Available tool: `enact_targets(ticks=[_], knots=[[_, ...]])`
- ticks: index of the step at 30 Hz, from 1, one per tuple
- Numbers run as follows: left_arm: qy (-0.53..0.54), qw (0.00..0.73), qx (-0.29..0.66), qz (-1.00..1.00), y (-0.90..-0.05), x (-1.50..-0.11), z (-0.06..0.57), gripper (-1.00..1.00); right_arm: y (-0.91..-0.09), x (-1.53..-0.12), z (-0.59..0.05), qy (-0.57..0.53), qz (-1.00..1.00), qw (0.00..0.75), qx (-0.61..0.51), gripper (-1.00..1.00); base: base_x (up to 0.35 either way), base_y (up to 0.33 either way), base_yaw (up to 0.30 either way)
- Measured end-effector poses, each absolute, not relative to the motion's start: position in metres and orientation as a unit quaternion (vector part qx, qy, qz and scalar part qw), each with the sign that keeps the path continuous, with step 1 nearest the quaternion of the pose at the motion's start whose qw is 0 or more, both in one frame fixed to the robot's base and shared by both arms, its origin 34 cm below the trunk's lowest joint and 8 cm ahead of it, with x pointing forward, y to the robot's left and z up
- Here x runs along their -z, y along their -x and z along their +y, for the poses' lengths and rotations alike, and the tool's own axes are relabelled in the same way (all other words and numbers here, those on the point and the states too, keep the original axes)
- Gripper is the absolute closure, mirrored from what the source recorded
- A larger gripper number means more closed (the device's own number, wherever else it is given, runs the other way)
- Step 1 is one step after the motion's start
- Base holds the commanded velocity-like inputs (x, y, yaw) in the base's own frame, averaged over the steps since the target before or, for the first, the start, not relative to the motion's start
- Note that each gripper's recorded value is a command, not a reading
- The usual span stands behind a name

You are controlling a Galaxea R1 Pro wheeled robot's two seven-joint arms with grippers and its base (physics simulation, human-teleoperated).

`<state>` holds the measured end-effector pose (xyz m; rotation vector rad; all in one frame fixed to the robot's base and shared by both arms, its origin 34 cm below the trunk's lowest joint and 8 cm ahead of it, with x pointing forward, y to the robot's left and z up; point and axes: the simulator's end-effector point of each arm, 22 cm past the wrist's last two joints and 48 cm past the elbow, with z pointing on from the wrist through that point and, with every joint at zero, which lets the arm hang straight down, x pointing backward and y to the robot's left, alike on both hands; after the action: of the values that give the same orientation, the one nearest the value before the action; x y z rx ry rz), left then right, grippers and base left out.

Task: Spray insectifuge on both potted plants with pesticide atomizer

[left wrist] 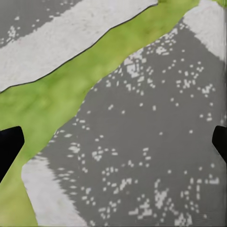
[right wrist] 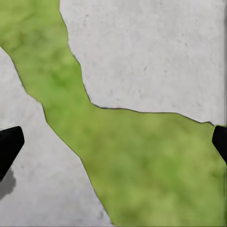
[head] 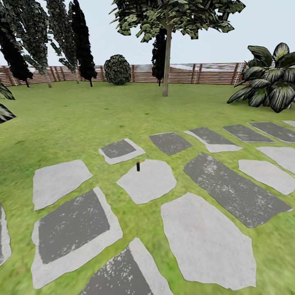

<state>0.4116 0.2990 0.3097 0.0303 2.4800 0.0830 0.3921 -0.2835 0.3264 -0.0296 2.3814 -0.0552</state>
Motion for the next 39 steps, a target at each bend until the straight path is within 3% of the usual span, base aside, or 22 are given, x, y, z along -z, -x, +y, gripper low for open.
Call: enact_targets(ticks=[39], knots=[[-0.012,0.324,-0.032,0.946,-0.4113,-0.3096,0.2992,-1.00,-0.3921,-0.3264,-0.2839,0.010,0.928,0.371,0.022,-1.00,0.281,-0.166,0.000]])
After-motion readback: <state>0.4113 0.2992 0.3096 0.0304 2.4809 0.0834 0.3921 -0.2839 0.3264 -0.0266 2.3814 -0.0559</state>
